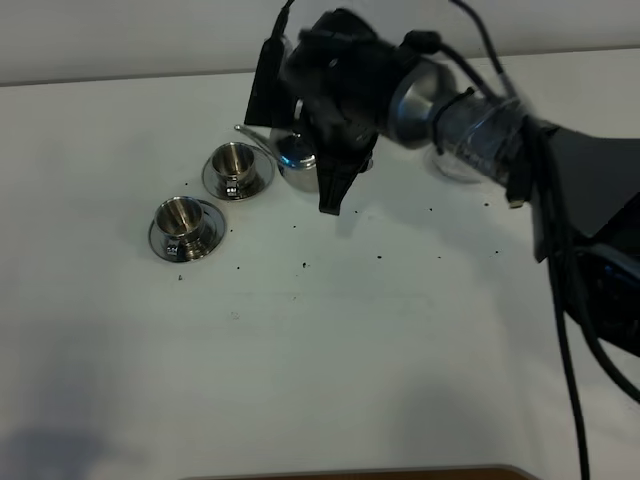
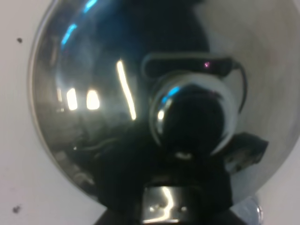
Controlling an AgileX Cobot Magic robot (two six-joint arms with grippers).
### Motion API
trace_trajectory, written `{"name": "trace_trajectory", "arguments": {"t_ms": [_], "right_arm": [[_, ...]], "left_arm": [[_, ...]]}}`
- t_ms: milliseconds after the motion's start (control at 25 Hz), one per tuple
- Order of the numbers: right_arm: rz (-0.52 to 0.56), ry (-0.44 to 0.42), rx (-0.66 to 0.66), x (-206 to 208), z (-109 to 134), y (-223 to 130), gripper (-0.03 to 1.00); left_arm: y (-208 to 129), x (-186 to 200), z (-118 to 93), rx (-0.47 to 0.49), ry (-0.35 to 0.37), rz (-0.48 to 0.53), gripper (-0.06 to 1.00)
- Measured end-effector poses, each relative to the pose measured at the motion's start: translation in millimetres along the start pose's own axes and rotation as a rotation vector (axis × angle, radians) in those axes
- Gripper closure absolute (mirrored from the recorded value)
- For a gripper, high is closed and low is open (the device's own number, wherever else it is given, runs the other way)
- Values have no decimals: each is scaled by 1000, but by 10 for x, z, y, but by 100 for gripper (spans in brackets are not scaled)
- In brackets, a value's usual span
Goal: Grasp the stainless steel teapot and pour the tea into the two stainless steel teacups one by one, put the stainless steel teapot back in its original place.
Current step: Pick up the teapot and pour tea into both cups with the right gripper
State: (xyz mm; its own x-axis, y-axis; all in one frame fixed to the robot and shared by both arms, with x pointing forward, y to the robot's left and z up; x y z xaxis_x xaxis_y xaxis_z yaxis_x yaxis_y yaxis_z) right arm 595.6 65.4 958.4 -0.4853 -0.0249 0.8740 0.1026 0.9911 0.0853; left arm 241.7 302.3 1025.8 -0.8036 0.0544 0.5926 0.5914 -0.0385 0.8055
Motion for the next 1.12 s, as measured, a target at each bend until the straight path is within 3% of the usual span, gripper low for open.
{"name": "trace_trajectory", "arguments": {"t_ms": [480, 1120], "right_arm": [[32, -124, 86, -3, -29, 40, 78], [83, -250, 232, -136, 132, 192, 78]], "left_arm": [[0, 0, 0, 0, 0, 0, 36], [0, 0, 0, 0, 0, 0, 36]]}}
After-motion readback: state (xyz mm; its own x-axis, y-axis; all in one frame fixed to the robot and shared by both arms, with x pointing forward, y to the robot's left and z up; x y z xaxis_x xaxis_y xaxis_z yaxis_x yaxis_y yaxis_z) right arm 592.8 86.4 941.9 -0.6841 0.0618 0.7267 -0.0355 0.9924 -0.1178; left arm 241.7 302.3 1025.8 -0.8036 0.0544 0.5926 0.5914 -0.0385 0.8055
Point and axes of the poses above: a point on each arm's last joint axis where the gripper is mounted, x pointing back along that axis away from the gripper, z along the wrist's bending axis when the last joint is at zero, y = z × x, the point moved 1 cm from there along -x, pointing out along that axis toward the gripper
